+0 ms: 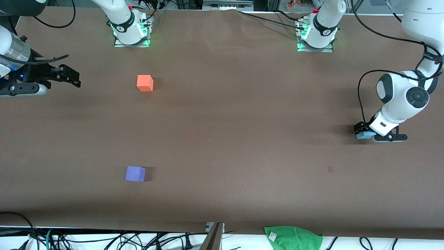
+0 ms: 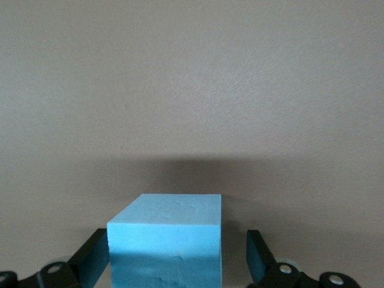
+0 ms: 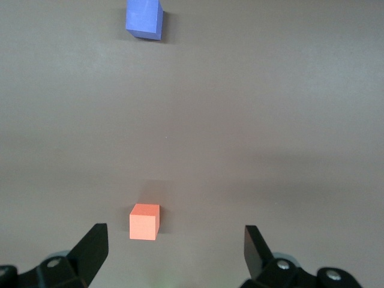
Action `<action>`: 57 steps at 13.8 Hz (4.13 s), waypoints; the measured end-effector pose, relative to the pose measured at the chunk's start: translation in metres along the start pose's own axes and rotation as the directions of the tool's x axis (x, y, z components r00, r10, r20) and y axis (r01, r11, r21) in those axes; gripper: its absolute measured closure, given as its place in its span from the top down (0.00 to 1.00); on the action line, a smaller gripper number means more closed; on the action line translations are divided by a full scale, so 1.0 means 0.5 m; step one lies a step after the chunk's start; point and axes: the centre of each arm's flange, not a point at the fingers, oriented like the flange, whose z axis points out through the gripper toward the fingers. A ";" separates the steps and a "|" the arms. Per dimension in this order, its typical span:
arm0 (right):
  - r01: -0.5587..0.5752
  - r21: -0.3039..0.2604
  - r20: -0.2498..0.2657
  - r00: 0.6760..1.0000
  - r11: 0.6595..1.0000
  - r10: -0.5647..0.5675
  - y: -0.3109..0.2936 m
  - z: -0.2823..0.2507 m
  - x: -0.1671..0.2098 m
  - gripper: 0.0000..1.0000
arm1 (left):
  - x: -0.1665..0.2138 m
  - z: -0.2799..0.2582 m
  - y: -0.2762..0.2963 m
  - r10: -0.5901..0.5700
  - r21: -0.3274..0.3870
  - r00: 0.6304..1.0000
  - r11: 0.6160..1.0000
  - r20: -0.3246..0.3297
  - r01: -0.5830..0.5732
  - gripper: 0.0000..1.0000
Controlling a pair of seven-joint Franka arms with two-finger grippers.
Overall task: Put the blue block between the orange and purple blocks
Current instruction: 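Carry the light blue cube with the left gripper toward the table's middle, then release the blue cube, raise the left gripper while the right gripper approaches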
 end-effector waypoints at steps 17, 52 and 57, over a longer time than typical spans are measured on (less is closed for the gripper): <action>-0.001 0.007 -0.003 1.000 1.000 0.001 0.000 -0.001 0.001 1.00 | 0.108 -0.306 0.221 0.017 -0.016 0.986 1.000 0.166 -0.014 0.61; 0.002 0.159 0.102 0.995 0.987 -0.019 -0.041 0.217 0.119 1.00 | 0.016 -0.587 0.977 -0.062 0.078 0.997 0.995 -0.037 0.065 1.00; -0.086 0.225 0.095 0.993 0.970 0.066 -0.214 0.238 0.131 1.00 | 0.085 -0.705 0.701 0.019 0.137 1.000 0.990 0.024 -0.022 1.00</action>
